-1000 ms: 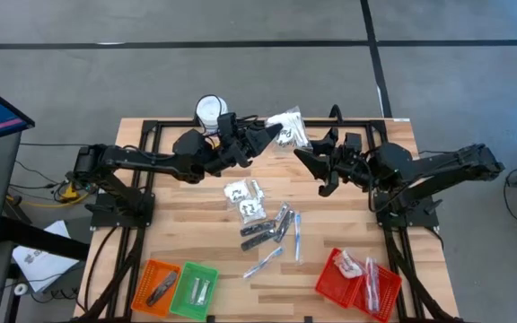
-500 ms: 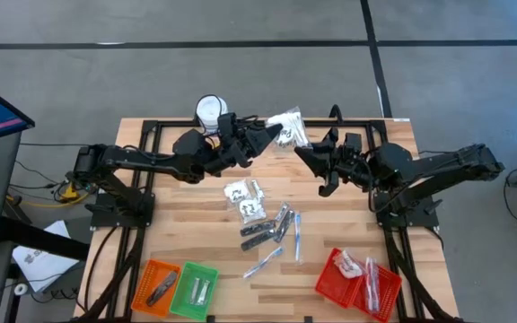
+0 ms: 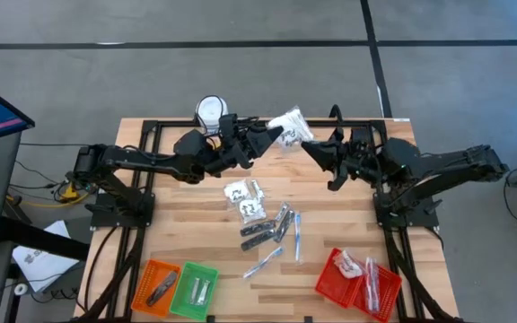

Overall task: Pick & Place Travel size toiletries
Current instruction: Put the cotton pods into the left red basket

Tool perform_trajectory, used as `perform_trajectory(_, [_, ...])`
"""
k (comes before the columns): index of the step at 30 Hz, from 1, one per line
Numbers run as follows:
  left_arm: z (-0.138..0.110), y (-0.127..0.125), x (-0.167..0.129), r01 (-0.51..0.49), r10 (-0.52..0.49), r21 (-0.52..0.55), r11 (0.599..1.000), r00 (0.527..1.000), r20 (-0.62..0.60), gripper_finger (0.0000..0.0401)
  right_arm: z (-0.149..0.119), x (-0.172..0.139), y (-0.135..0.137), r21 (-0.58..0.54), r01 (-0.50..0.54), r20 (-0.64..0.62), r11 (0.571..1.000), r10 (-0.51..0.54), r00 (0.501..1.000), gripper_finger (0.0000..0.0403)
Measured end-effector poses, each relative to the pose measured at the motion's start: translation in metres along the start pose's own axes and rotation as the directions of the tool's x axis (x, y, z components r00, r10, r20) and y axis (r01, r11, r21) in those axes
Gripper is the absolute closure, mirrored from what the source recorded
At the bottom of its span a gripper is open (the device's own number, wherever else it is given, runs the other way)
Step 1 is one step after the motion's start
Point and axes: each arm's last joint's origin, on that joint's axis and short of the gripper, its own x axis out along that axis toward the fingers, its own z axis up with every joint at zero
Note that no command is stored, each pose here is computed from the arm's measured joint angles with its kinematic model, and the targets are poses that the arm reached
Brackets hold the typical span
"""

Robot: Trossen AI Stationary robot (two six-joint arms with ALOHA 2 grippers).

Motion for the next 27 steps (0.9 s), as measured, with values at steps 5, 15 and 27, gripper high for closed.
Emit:
perform_trajectory(5, [0.0,0.0,0.0,0.0,0.0,0.0,1.0,1.0,0.001,0.026,0.013,-0.014,-0.004,0.033,0.012,-0.008,0.999,-0.012,1.0,0.0401])
perform_trajectory(15, [-0.005,0.007,0.0,-0.073,0.074,0.026,0.997,0.996,-0.056,0.0135,0.035,-0.05,-0.003,0.092,-0.033,-0.041,0.995,0.037,0.998,0.0402])
perform_trajectory(27, [0.002,0.0,-0.005,-0.067,0.072,0.04,0.997,0.986,-0.15,0.015,0.016,-0.097,0.001,0.434,0.023,-0.441,0.901,0.19,0.877,0.0403])
